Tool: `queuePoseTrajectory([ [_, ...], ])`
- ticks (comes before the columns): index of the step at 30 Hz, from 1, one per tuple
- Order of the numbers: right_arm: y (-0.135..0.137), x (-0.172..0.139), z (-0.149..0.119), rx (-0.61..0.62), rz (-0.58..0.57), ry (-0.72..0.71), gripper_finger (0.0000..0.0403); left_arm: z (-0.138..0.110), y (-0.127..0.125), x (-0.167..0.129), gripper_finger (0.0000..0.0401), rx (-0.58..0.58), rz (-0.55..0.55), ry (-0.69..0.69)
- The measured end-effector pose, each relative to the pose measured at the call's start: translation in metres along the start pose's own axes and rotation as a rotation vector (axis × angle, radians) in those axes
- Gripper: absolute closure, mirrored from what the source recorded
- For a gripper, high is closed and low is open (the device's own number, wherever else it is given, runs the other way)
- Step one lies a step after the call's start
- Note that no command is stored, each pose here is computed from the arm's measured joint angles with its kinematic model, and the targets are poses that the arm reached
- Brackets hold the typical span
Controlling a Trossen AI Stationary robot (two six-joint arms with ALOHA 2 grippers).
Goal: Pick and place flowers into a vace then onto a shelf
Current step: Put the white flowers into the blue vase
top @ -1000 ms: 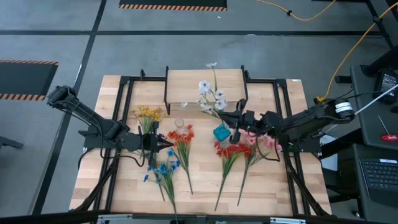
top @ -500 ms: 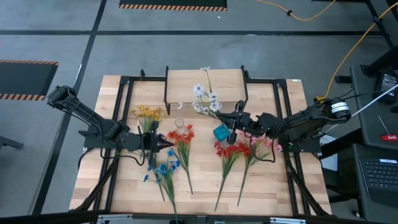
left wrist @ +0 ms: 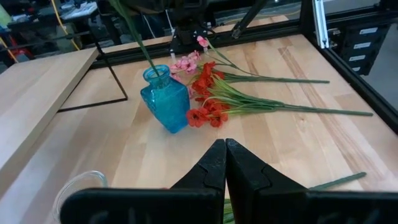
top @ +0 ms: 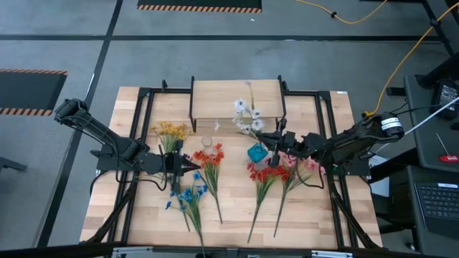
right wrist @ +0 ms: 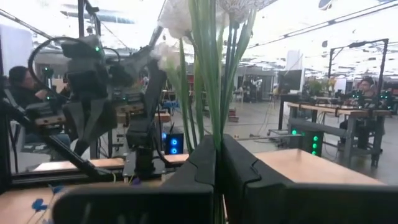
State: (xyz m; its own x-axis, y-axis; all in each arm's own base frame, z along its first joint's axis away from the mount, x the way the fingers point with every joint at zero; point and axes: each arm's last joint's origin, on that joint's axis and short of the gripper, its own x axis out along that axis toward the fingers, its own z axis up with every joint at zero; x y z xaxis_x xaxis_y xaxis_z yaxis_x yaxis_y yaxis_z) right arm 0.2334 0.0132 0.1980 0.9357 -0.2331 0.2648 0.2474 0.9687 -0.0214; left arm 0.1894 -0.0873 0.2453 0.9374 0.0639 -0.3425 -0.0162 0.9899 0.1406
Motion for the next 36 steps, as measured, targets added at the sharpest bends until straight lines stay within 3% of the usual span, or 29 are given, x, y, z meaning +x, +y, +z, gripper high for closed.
queuePoseTrajectory([
  [16, 0.003, 0.005, -0.031, -0.050, -0.001, 0.067, 0.0384, 0.000, 0.000, 0.000, 0.0398, 0.034, 0.000, -0.003],
  [36, 0.004, 0.004, -0.038, -0.095, 0.010, 0.127, 0.0359, 0.000, 0.000, 0.000, 0.0398, 0.023, -0.002, -0.003],
])
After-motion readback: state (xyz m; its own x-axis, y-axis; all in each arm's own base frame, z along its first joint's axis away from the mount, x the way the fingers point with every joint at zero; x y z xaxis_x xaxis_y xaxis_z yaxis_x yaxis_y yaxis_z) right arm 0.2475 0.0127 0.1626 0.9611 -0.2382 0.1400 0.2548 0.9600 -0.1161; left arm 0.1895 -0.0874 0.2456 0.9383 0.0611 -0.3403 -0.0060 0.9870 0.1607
